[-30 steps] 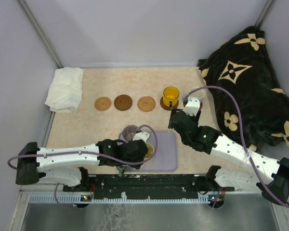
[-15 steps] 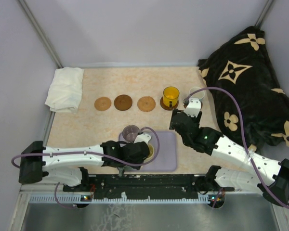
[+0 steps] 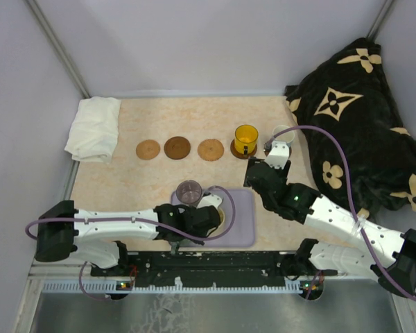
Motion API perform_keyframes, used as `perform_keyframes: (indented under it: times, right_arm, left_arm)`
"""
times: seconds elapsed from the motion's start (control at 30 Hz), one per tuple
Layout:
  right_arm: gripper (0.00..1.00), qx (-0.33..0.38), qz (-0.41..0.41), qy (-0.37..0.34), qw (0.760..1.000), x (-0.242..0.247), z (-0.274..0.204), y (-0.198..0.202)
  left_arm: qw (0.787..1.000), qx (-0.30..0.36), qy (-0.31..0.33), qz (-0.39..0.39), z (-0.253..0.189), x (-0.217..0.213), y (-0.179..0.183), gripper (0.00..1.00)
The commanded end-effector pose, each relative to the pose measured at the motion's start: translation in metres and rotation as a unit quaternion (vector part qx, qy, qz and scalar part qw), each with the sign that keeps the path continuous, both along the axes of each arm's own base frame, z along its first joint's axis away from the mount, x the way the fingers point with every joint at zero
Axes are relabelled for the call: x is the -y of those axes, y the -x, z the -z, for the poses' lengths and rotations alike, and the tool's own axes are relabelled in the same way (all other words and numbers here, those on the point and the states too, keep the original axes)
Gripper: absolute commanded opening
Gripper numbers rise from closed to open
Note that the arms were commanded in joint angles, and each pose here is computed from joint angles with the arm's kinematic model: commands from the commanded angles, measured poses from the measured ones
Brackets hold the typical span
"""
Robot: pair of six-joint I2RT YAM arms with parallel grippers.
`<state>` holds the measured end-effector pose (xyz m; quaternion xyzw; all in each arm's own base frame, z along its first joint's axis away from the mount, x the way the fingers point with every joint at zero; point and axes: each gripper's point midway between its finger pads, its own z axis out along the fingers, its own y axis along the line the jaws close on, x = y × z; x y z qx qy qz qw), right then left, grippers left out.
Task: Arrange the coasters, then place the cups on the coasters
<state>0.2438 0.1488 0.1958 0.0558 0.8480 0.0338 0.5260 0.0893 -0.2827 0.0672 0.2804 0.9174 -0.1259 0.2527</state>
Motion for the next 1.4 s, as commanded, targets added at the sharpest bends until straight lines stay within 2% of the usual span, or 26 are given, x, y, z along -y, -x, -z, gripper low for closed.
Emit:
perform_keyframes:
  times: [0.0,0.17,0.4,0.8,0.93,1.07,1.2,1.37]
  right_arm:
    - [0.71,0.014,0.007,-0.018,1.000,-0.003,-0.009,-0.003]
    - [0.71,0.013,0.006,-0.016,1.000,-0.003,-0.007,-0.003]
    - [0.71,0.013,0.015,-0.013,1.000,0.001,-0.004,-0.002]
    - [0.70,0.016,0.026,-0.010,0.999,0.007,-0.002,-0.001]
    - [0.70,0.015,0.026,-0.009,1.000,0.006,0.000,-0.002]
    - [0.70,0.013,0.025,-0.006,1.000,0.005,0.004,-0.002]
    - [0.70,0.010,0.023,0.001,1.000,0.005,0.007,-0.003]
    - [0.71,0.015,0.026,0.012,0.999,0.008,0.008,-0.004]
  left_arm:
    - [1.000,0.004,-0.001,0.013,0.001,0.009,0.000,0.12]
    - [1.000,0.016,0.000,0.015,-0.004,0.012,-0.005,0.00]
    - [0.997,0.072,0.033,-0.005,-0.040,0.020,-0.025,0.00]
    - [0.980,0.174,0.091,-0.024,-0.104,0.050,-0.061,0.00]
    - [0.971,0.209,0.106,-0.048,-0.120,0.048,-0.073,0.00]
    - [0.953,0.261,0.119,-0.095,-0.140,0.039,-0.092,0.00]
    - [0.935,0.303,0.122,-0.140,-0.158,0.031,-0.121,0.00]
    - [0.920,0.310,0.119,-0.207,-0.166,0.017,-0.172,0.00]
